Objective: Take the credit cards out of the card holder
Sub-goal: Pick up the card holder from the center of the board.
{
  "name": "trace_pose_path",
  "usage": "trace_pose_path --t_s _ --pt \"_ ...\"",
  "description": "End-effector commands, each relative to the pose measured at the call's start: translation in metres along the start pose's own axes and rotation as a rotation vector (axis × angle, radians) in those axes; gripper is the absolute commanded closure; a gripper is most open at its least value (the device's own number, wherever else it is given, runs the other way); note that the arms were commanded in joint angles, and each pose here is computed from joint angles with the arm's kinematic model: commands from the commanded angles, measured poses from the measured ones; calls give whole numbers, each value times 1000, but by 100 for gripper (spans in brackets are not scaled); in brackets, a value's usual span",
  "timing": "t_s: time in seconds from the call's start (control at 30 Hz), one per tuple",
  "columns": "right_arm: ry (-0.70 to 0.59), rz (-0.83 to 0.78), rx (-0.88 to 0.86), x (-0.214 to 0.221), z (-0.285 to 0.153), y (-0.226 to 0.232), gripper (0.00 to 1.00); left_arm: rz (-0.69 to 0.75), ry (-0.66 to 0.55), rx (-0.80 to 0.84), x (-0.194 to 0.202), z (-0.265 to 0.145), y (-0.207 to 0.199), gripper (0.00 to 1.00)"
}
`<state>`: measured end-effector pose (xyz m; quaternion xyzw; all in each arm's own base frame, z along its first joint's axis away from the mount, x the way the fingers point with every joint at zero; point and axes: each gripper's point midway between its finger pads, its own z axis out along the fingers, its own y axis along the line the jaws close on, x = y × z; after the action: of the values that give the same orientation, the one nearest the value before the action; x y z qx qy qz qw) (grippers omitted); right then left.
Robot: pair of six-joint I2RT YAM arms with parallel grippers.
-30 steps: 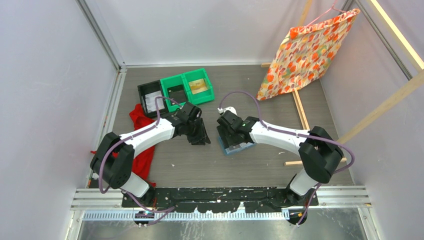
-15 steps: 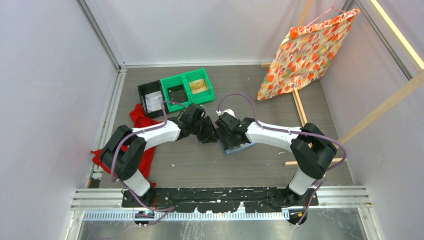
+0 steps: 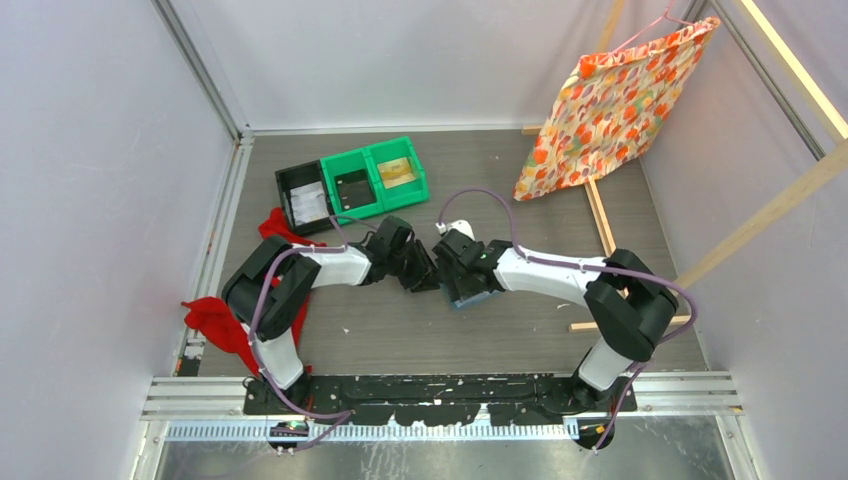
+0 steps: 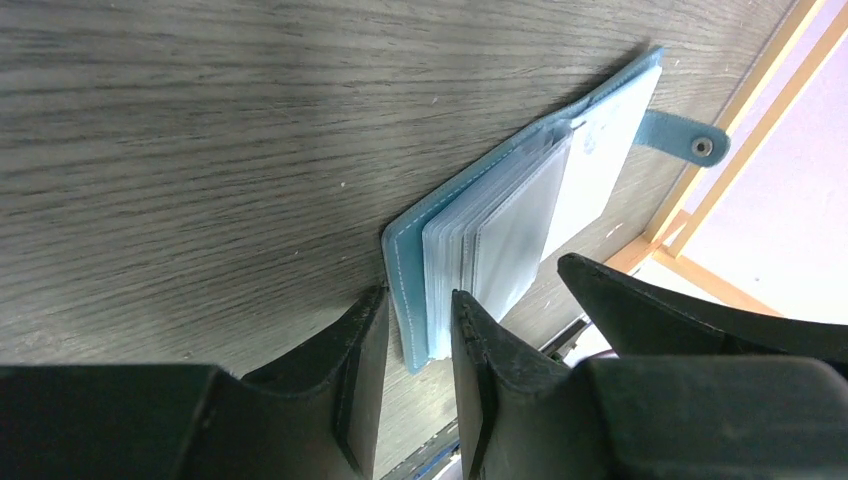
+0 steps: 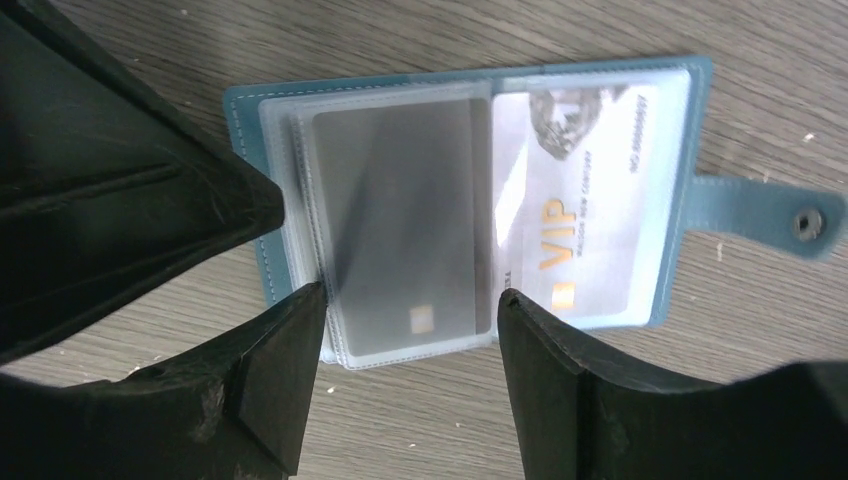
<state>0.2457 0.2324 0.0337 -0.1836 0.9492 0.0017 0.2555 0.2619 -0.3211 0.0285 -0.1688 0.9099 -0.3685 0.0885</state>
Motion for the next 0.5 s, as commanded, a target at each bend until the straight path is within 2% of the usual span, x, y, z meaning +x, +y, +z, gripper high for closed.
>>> trace_pose_path --t_s 0.0,0.47 --pt "-66 37 64 -9 -12 -18 33 -8 -22 -11 0 2 9 68" --pt "-142 85 132 -21 -25 -36 34 -5 4 -51 4 4 19 69"
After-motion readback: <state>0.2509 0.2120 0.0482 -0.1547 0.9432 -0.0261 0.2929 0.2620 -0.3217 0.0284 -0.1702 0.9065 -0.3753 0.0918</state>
